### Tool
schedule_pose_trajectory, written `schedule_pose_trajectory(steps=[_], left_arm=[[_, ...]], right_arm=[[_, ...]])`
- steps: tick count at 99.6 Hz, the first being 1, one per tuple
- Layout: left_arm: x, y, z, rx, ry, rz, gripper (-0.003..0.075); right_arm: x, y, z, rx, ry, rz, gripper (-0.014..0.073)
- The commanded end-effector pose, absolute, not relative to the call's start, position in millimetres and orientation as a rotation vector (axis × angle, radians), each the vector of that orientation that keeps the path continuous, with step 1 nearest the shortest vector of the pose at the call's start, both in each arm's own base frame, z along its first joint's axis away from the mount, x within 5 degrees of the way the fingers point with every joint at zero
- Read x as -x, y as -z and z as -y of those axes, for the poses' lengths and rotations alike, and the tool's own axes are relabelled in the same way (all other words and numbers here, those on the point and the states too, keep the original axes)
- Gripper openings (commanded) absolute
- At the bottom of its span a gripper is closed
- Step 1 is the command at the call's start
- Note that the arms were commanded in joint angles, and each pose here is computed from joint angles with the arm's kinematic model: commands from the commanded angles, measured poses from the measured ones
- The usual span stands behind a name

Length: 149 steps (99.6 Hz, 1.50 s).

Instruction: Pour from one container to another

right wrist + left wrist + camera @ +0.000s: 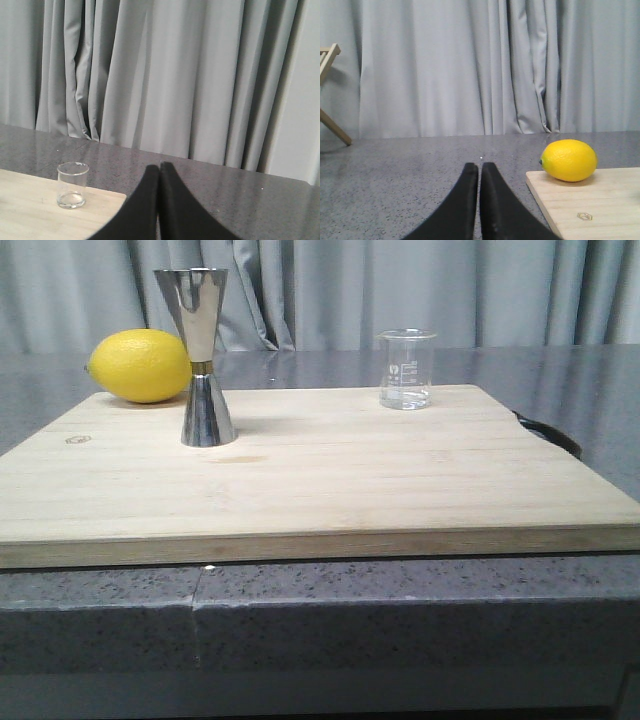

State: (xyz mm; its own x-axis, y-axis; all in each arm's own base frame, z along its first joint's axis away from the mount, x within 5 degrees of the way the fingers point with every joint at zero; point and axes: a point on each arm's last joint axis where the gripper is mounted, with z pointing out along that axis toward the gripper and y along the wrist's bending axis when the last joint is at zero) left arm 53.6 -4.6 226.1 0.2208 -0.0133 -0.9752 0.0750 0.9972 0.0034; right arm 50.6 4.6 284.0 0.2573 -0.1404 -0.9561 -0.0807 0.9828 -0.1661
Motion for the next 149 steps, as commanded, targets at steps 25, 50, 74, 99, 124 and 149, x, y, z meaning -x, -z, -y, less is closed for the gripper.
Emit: schedule_pose_trajectory(steps=[25,50,74,99,124,149], left_arm=[[-52.0,-221.6,3.1,0.004,0.095,-1.35,-0.0019],[-52.3,-220.2,3.0,0.011,0.1,-1.366,-0.0019],[-52.3,-220.2,3.0,0.011,0.1,-1.366,-0.0019],[-52.3,-220.2,3.0,0.011,0.1,-1.366,-0.0019],[-52.3,-220.2,3.0,0.011,0.1,-1.366,-0.0019],[-52.3,-220.2,3.0,0.011,0.1,-1.366,-0.0019]], right_arm=[[-49.8,-292.7,-1.3,0.166,0.074,-1.285,-0.0068],[-49.8,-292.7,-1.3,0.166,0.074,-1.285,-0.0068],[-49.8,-292.7,-1.3,0.166,0.074,-1.285,-0.0068],[-49.8,-292.7,-1.3,0.166,0.074,-1.285,-0.0068],[-49.8,-292.7,-1.3,0.165,0.073,-1.285,-0.0068],[-49.9,-292.0,-1.8,0.145,0.036,-1.29,-0.0068]])
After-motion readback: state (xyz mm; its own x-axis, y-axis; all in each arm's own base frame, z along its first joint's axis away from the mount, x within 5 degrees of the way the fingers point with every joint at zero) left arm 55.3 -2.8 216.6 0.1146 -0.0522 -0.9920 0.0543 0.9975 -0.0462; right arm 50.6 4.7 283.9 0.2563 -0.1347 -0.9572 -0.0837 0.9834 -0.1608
